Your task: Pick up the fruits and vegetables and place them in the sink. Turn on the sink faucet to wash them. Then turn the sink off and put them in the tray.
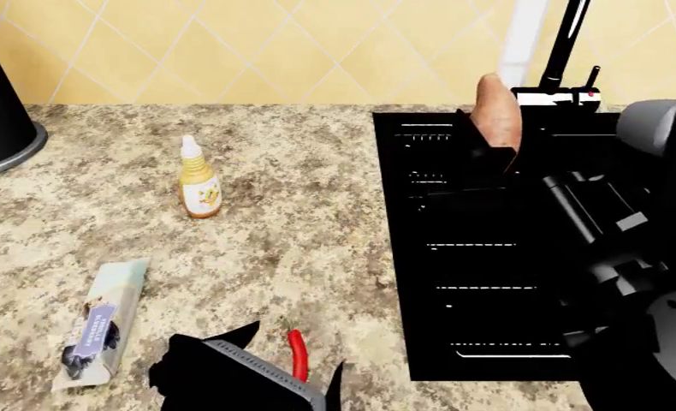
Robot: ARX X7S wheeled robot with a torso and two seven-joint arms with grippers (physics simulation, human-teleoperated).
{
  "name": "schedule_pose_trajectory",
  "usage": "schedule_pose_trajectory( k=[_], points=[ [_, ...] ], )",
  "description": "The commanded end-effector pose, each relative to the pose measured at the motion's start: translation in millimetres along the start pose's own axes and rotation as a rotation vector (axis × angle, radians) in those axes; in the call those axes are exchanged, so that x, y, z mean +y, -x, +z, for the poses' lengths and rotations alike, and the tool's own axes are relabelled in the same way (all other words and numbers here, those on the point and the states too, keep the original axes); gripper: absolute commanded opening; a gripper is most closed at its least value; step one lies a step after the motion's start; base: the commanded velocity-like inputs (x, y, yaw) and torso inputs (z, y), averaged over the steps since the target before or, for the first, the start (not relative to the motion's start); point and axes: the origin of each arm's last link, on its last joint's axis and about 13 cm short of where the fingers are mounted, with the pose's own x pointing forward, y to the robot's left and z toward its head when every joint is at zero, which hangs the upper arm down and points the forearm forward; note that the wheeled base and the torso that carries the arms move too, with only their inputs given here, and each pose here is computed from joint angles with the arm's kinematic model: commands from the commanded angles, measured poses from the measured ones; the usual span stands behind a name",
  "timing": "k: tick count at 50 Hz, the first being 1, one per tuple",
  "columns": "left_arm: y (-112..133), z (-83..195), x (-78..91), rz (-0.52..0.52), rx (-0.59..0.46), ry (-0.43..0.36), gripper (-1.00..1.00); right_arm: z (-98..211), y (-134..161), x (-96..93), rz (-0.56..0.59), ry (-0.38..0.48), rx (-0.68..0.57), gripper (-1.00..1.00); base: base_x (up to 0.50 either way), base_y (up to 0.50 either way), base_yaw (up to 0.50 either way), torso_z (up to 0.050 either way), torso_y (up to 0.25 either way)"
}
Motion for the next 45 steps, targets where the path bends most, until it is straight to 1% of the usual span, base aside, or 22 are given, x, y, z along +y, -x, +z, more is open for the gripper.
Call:
schedule_pose_trajectory(
  k=[1, 15, 16, 17, 23, 38, 41, 45],
  points=[
    [-12, -18, 6.6, 0.021, 0.085, 0.033, 1.00, 0, 2, -0.2, -0.001, 0.006, -0.016, -1.00, 0.00, 0.00, 0.00, 0.000, 0.000],
    [-26, -37, 10.4, 0.026, 0.191, 0.043, 1.00, 1, 2, 0.5, -0.003, 0.004, -0.020, -1.00, 0.00, 0.00, 0.00, -0.002, 0.000],
    [-27, -38, 10.9, 0.030, 0.198, 0.042, -1.00, 1, 2, 0.7, -0.003, 0.005, -0.020, -1.00, 0.01, 0.00, 0.00, 0.000, 0.000],
    [-28, -41, 11.6, 0.038, 0.206, 0.024, -1.00, 1, 3, 0.9, -0.003, 0.004, -0.020, -1.00, 0.00, 0.00, 0.00, 0.000, 0.000],
    [-27, -45, 8.9, 0.032, 0.206, -0.014, -1.00, 3, 4, 1.8, -0.003, 0.003, -0.024, -1.00, 0.00, 0.00, 0.00, -0.003, 0.000],
    [-22, -42, 8.2, 0.025, 0.187, -0.019, -1.00, 5, 6, 3.1, -0.002, 0.001, -0.035, -1.00, 0.00, 0.00, 0.00, -0.002, 0.000],
    [-21, -39, 8.4, 0.032, 0.157, -0.010, -1.00, 5, 7, 3.5, 0.000, 0.001, -0.036, -1.00, 0.00, 0.00, 0.00, 0.000, 0.000],
    [-20, -33, 11.0, 0.067, 0.080, -0.005, -1.00, 5, 7, 3.9, 0.002, 0.001, -0.036, -1.00, 0.00, 0.00, 0.00, -0.003, 0.000]
  ],
)
